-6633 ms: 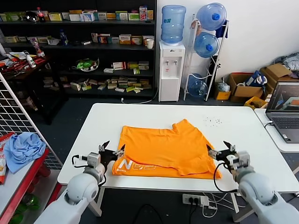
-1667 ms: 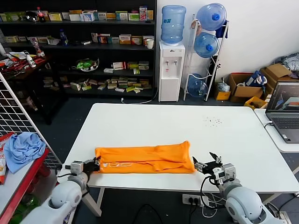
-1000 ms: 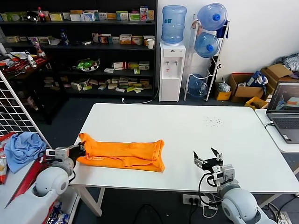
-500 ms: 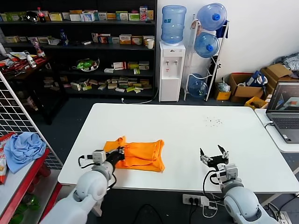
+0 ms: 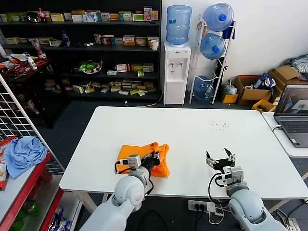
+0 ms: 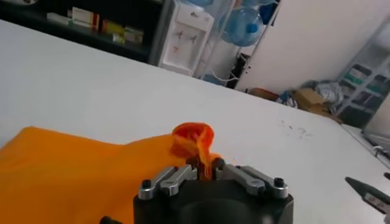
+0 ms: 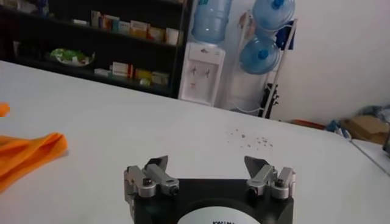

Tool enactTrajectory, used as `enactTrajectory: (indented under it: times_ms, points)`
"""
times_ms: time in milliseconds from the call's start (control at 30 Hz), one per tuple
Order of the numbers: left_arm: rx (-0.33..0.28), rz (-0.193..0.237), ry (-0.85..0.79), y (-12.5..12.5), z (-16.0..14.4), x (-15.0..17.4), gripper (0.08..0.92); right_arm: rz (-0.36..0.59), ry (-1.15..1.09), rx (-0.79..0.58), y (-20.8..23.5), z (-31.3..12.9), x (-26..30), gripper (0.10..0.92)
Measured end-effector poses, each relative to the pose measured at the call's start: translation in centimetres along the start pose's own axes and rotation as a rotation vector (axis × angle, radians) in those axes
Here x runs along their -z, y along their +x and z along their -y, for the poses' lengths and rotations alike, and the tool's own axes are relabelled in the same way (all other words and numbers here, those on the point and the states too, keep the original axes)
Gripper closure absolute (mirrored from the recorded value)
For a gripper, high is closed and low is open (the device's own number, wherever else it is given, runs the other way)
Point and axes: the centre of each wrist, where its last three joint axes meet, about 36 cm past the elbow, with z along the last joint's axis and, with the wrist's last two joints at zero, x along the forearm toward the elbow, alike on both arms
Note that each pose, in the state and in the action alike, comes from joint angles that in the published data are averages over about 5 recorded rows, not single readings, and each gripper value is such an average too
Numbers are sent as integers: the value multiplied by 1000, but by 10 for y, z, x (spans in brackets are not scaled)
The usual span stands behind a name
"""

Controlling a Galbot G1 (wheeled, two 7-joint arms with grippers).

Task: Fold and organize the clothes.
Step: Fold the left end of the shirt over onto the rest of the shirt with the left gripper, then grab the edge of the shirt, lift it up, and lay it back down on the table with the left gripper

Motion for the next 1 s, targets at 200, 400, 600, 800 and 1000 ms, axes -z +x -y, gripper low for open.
enactTrajectory:
  times_ms: [200,400,600,800,1000]
  points:
    - [-28,41,39,-4,5,-3,555,6,-2,4,-2,1,5,200]
    - [-6,85,11,12,-29,-2,382,10,-1,11,-2,0,6,200]
    - [72,55,-76,37,-98,-3,218,8,0,23,-3,-4,2,200]
    - [113,-9,-125,59,-154,10,177,1,-4,26,-4,-4,-2,200]
    - [105,-62,-106,65,-187,26,177,-3,-4,22,-1,-3,-5,200]
